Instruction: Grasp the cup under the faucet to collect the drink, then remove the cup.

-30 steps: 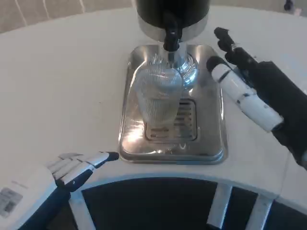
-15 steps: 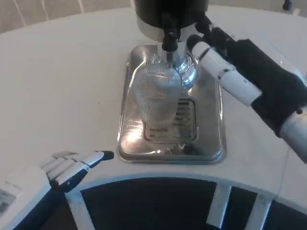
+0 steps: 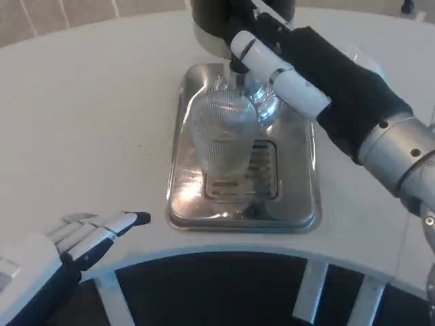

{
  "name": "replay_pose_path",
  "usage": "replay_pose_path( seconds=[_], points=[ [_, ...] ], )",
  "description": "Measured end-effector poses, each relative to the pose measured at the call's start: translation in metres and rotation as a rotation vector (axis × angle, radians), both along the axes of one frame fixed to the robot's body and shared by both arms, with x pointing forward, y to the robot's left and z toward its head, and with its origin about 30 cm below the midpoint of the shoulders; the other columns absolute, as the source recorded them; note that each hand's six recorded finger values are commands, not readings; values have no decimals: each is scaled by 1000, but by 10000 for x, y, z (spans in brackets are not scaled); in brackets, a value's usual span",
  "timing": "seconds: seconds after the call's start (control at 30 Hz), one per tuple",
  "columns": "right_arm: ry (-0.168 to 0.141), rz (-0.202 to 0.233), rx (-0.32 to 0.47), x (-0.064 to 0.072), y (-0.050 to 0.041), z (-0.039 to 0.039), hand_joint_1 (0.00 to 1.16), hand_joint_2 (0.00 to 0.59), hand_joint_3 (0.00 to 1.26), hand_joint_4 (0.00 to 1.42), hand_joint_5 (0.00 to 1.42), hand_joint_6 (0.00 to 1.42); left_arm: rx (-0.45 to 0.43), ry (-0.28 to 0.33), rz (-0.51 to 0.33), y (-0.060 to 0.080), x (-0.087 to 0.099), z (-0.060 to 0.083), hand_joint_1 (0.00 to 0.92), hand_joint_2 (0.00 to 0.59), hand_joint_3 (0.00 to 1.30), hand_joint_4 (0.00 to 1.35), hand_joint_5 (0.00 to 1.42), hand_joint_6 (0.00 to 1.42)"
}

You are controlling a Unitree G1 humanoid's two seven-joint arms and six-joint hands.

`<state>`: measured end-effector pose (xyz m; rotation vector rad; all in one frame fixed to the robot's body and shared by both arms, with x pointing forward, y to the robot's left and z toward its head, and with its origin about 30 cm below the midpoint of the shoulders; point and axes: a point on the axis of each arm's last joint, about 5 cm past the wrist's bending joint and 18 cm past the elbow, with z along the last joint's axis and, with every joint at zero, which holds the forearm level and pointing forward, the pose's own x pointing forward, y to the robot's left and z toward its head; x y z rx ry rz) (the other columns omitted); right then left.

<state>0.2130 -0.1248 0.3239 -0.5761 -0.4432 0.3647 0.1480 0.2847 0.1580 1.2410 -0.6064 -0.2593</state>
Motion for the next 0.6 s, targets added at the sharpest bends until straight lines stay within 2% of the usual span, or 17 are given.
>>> replay_pose_path(
  seconds=[0.13,0.2,0.6],
  points=[
    [5,10,1,20,38,-13,0,449,0,0,0,1,7,5,5,14,-10,5,98,73,174,154,220,221],
    [20,16,-3,52,66,-27,0,449,0,0,0,1,11,9,6,19,-11,7,98,73,172,154,217,221],
    [-2,49,-59,133,191,-24,0,442,0,0,0,0,28,26,20,51,-11,16,97,73,166,144,203,223]
  ],
)
